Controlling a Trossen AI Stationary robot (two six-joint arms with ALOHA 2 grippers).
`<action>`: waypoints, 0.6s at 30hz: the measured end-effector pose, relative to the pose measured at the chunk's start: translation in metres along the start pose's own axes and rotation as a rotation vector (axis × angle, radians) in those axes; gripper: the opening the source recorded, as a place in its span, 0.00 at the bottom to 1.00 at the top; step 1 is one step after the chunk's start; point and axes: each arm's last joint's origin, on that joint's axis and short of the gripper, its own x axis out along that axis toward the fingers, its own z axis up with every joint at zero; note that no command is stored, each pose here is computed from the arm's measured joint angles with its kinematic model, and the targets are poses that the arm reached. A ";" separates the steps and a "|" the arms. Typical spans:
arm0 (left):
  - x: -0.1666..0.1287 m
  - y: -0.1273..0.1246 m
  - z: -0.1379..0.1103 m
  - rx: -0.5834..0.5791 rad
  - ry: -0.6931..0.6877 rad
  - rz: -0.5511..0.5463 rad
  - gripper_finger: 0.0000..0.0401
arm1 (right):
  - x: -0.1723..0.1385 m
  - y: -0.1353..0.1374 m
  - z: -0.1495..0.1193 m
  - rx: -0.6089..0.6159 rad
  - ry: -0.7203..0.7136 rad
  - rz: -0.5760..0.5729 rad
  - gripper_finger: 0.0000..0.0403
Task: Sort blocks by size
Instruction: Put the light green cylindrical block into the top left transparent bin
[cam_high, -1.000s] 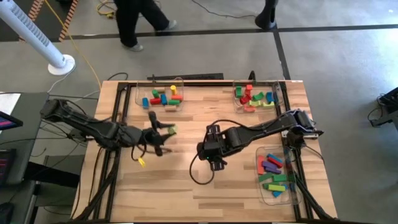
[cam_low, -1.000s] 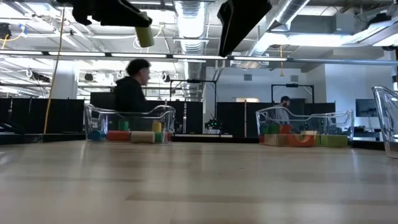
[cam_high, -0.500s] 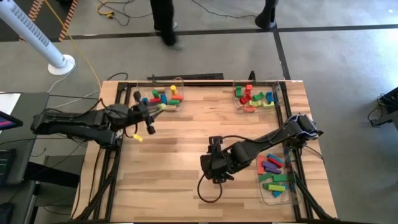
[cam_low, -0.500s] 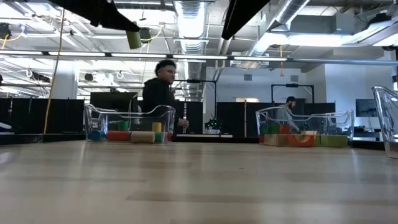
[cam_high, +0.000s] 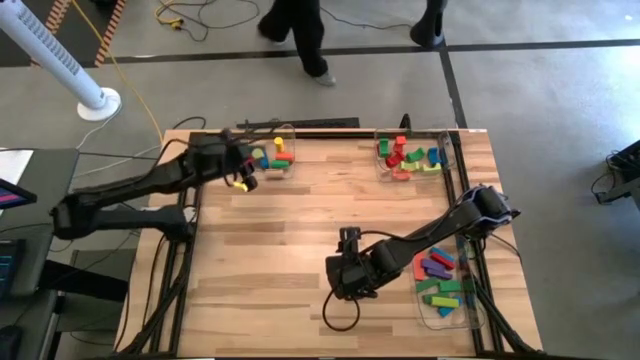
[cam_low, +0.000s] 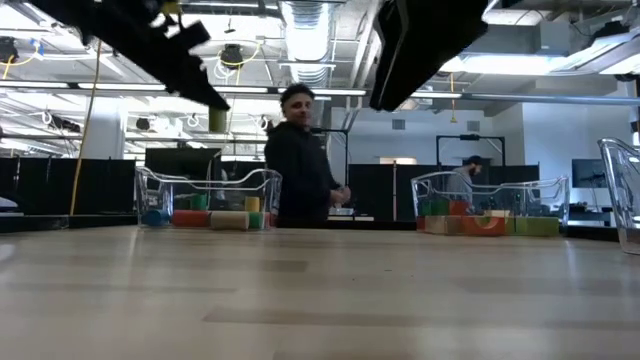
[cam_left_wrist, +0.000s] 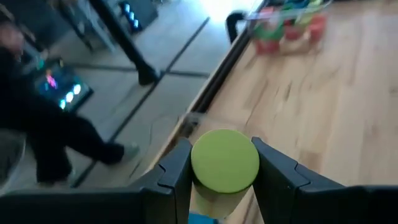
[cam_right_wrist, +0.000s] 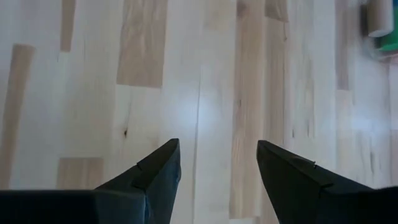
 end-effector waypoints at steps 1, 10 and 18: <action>0.005 0.003 -0.003 -0.011 0.019 0.003 0.31 | 0.002 0.001 -0.001 0.000 -0.001 0.000 0.61; 0.048 0.029 -0.035 -0.080 0.203 0.026 0.31 | 0.002 0.003 0.005 0.015 -0.059 0.007 0.61; 0.071 0.045 -0.059 -0.140 0.298 0.017 0.31 | 0.002 0.003 0.004 0.015 -0.057 0.006 0.61</action>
